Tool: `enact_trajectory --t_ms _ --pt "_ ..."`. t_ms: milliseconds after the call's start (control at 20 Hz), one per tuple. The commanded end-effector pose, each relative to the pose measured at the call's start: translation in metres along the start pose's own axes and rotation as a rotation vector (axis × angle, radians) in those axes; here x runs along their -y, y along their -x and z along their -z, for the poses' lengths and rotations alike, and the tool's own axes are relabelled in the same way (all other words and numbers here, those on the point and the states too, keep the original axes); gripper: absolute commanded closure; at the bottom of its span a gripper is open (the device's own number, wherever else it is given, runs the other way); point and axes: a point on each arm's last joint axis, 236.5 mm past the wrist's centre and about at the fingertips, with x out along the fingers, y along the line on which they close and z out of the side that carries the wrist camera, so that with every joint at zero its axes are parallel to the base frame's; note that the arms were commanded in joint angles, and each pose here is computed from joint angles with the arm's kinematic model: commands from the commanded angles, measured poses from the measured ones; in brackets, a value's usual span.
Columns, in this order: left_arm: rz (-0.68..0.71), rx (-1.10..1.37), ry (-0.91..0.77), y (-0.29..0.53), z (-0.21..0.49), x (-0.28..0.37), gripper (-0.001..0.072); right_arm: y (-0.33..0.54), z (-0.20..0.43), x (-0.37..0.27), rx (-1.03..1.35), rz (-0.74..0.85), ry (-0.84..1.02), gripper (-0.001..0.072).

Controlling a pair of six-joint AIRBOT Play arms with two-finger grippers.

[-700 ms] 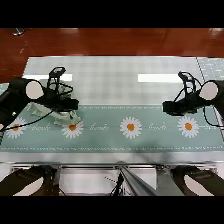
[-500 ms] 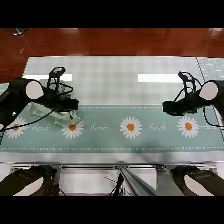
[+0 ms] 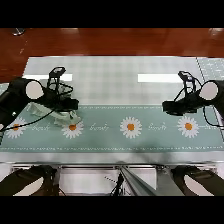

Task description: Fold the shirts.

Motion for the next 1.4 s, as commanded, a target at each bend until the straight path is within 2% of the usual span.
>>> enact_trajectory --t_ms 0,400,450,500,550,650,800,950,1150,1350 --pt "0.000 -0.001 0.000 0.000 0.000 0.000 0.0678 0.000 0.000 0.000 0.000 -0.001 0.000 0.0694" --pt "0.012 0.104 0.000 0.001 -0.025 0.003 0.0675 0.000 -0.001 0.000 0.005 -0.001 0.000 0.0695" --pt "0.016 0.139 0.001 0.002 -0.033 0.003 0.0579 -0.001 -0.001 0.000 0.006 -0.002 0.000 0.0695" --pt "0.020 0.171 0.000 0.003 -0.040 0.004 0.0312 -0.001 -0.002 0.000 0.010 0.001 0.005 0.0694" --pt "0.024 0.199 -0.001 0.005 -0.047 0.005 0.0013 -0.001 -0.006 0.000 0.024 0.001 0.008 0.0638" --pt "-0.006 0.250 -0.058 0.011 -0.060 0.001 0.0004 -0.001 -0.007 0.001 0.031 0.002 0.017 0.0065" --pt "-0.186 0.352 -0.155 0.045 -0.095 -0.039 0.0003 -0.001 -0.005 0.004 0.022 0.015 0.031 0.0086" --pt "-0.297 0.481 -0.052 0.087 -0.130 -0.097 0.0004 -0.001 -0.005 0.003 0.022 0.014 0.031 0.0087" --pt "-0.310 0.438 0.181 0.070 -0.123 -0.166 0.0004 -0.001 -0.006 -0.002 0.026 -0.008 0.013 0.0088" --pt "-0.290 0.273 0.225 0.006 -0.106 -0.181 0.0005 -0.001 -0.007 -0.007 0.032 -0.031 0.003 0.0089"
